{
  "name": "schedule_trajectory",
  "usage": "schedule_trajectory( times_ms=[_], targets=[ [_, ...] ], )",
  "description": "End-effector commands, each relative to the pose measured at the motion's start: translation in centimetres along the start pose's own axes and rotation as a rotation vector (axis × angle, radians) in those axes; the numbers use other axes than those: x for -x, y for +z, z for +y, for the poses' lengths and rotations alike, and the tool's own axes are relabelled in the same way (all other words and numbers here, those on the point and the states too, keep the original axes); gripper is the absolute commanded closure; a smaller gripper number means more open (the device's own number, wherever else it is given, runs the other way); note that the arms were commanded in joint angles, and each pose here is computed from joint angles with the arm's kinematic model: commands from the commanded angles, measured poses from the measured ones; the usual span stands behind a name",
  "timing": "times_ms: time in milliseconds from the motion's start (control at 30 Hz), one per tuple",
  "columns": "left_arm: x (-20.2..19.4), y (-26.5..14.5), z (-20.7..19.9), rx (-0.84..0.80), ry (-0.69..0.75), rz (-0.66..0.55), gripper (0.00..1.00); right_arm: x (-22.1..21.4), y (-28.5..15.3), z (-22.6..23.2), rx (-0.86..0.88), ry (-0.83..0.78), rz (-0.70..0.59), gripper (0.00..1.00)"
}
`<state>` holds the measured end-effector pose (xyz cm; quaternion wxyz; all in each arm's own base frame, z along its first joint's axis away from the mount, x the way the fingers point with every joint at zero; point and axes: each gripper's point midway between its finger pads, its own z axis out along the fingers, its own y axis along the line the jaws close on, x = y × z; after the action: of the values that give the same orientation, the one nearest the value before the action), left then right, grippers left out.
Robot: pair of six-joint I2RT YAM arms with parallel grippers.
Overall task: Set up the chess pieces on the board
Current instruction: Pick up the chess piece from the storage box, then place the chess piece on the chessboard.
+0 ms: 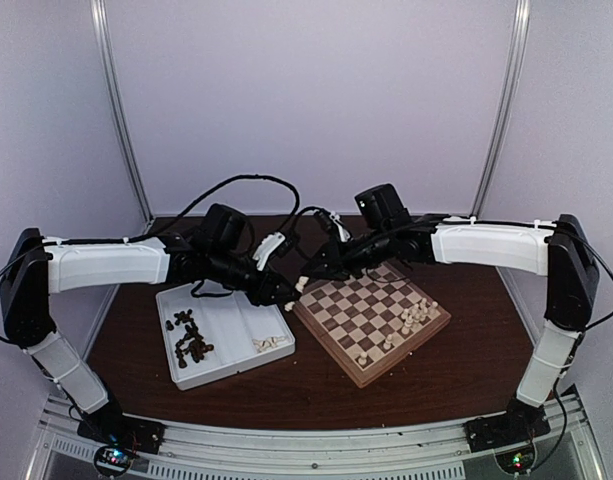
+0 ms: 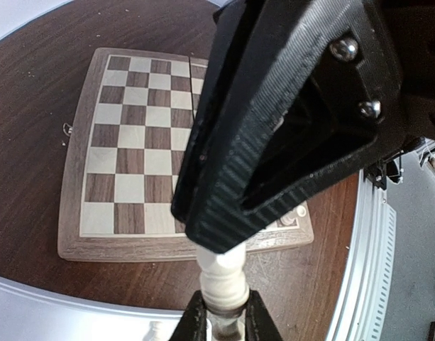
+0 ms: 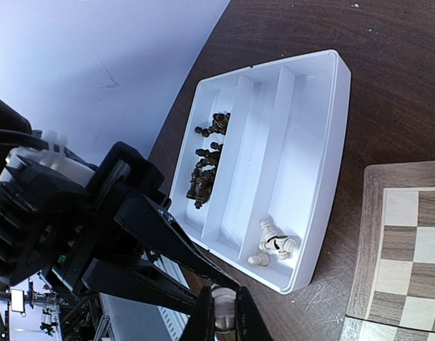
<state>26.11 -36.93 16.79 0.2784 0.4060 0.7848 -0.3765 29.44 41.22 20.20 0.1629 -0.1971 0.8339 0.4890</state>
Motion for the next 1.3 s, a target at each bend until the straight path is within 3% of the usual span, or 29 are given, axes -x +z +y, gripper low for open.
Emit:
schedule_trajectory(
  times_ms=[0, 333, 800, 1267],
  targets=[
    [1.2, -1.0, 0.0, 0.021, 0.046, -0.04, 0.94, 1.1, 0.3, 1.2, 0.033, -0.016, -0.029, 0.97],
    [0.1, -1.1, 0.3, 0.036, 0.048, -0.036, 1.0, 1.7, 0.0, 1.0, 0.015, -0.014, -0.061, 1.0],
    [-1.5, -1.2, 1.0, 0.075, 0.017, -0.007, 1.0, 1.6, -2.1, -0.5, -0.099, -0.061, -0.101, 1.0],
    [-1.1, -3.4, 2.4, 0.161, -0.064, -0.066, 1.0, -2.3, -9.0, -3.0, -0.355, -0.203, -0.168, 1.0]
  ],
)
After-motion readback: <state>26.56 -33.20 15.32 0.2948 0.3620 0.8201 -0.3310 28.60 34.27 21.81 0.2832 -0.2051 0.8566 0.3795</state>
